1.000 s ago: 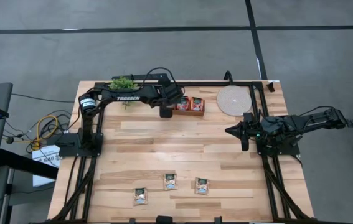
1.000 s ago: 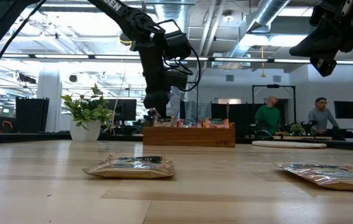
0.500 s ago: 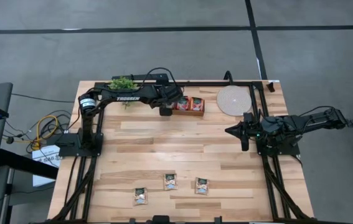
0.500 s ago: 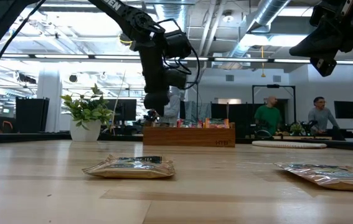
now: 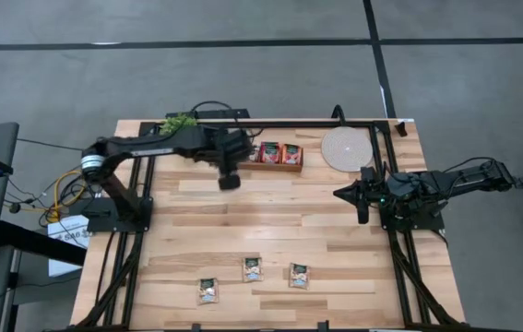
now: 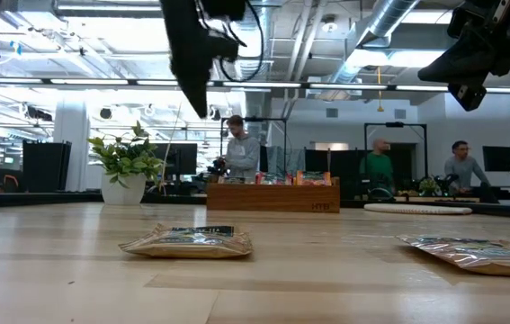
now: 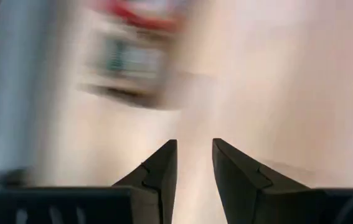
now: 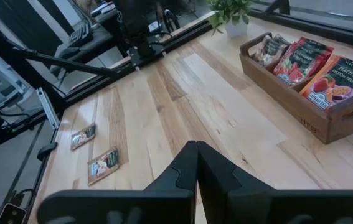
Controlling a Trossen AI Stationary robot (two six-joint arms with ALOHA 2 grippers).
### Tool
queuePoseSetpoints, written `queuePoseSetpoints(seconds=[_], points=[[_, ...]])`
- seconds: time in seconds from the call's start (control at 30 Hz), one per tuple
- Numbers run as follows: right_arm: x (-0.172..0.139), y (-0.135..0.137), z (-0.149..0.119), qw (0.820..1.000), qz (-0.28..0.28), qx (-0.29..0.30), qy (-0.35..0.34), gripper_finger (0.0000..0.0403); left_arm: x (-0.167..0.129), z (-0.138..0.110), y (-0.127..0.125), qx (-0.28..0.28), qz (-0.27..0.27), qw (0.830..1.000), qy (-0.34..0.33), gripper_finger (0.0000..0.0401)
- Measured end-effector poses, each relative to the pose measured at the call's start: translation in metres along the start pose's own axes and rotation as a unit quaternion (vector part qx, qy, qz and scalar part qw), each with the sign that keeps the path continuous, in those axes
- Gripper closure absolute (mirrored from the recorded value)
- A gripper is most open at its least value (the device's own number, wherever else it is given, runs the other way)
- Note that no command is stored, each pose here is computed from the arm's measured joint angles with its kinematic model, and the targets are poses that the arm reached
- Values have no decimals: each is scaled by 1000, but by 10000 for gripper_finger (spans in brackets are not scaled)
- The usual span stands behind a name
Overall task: Pick & Place Tea
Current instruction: Put the brown tea bag into the left section of the wooden organizer
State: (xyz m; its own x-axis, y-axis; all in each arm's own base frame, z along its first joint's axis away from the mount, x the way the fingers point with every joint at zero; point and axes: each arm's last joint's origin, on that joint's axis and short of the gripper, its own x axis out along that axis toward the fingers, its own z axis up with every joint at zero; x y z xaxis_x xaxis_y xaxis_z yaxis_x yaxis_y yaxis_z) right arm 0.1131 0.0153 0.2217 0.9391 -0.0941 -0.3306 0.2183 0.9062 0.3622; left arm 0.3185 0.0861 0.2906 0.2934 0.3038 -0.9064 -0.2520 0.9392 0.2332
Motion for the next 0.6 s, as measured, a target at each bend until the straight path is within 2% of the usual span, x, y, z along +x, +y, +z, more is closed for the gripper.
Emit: queuePoseSetpoints(seconds=[0.1,0.2,0.33,0.6], points=[[0,0,0,1000,0,0,0,403,-16,-5,-17,-53,-164,985,1,307],[0,0,0,1000,0,0,0,403,-23,-5,-34,-61,-249,966,7,307],[0,0,0,1000,0,0,0,403,-22,-4,-57,-38,-272,961,16,307],[0,0,0,1000,0,0,0,403,13,6,-107,13,-287,957,38,307]])
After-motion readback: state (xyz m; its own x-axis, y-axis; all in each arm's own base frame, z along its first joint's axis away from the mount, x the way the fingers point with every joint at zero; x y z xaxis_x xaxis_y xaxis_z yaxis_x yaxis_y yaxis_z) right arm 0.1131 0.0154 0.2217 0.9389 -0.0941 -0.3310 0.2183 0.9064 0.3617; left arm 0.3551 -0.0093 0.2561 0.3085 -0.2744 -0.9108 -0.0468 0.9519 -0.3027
